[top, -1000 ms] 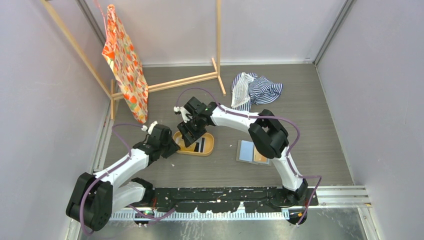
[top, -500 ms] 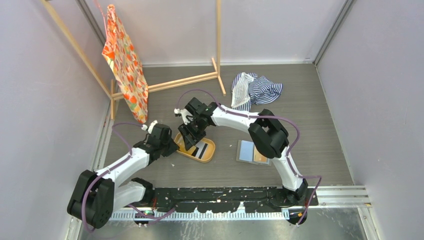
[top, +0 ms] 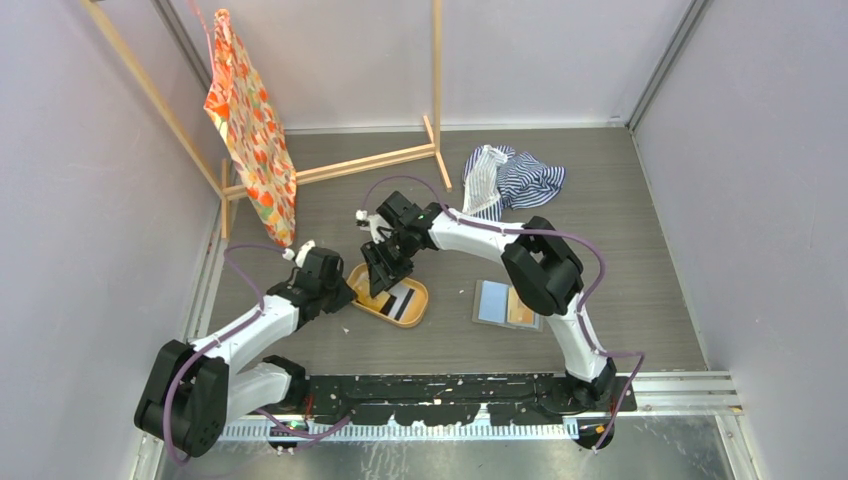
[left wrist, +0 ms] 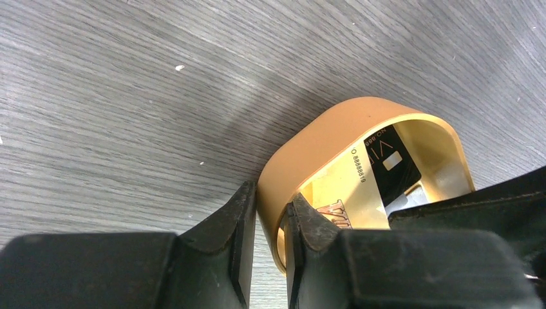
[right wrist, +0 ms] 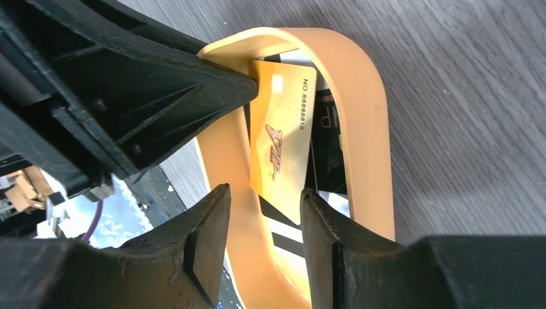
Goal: Put the credit cards into the card holder
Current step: Pick up the credit card from the storage box.
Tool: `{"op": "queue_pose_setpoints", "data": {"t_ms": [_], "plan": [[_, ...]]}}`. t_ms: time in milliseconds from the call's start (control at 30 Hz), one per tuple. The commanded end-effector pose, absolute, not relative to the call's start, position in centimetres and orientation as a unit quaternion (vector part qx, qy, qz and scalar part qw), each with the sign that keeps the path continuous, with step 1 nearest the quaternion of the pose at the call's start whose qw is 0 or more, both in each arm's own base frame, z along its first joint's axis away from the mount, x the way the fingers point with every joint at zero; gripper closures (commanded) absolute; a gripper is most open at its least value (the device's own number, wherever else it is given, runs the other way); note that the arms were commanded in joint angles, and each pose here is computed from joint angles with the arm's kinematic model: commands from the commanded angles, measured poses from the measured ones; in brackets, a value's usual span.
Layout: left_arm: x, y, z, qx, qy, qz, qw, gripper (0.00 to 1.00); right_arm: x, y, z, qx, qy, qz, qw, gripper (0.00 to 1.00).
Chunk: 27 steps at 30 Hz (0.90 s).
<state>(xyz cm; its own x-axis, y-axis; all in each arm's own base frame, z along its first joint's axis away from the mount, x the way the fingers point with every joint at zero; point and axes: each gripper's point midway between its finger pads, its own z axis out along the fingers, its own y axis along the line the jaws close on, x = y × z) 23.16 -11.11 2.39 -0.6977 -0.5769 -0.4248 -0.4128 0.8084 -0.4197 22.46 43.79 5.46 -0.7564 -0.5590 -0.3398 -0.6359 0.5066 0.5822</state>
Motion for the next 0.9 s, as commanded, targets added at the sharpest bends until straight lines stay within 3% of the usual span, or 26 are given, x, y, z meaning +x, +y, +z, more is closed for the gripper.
{"op": "queue_pose_setpoints", "data": {"t_ms": [0,867], "plan": [[23.6,-11.0,2.7,-0.279,0.906,-0.147,0.282,0.82,20.8,45.9,10.6,-0.349,0.829,0.433,0.062,0.52],[23.9,-11.6,3.3,-0.288,0.900,-0.162,0.283,0.83,20.8,45.7,7.8,-0.322,0.853,0.407,0.044,0.58]]}}
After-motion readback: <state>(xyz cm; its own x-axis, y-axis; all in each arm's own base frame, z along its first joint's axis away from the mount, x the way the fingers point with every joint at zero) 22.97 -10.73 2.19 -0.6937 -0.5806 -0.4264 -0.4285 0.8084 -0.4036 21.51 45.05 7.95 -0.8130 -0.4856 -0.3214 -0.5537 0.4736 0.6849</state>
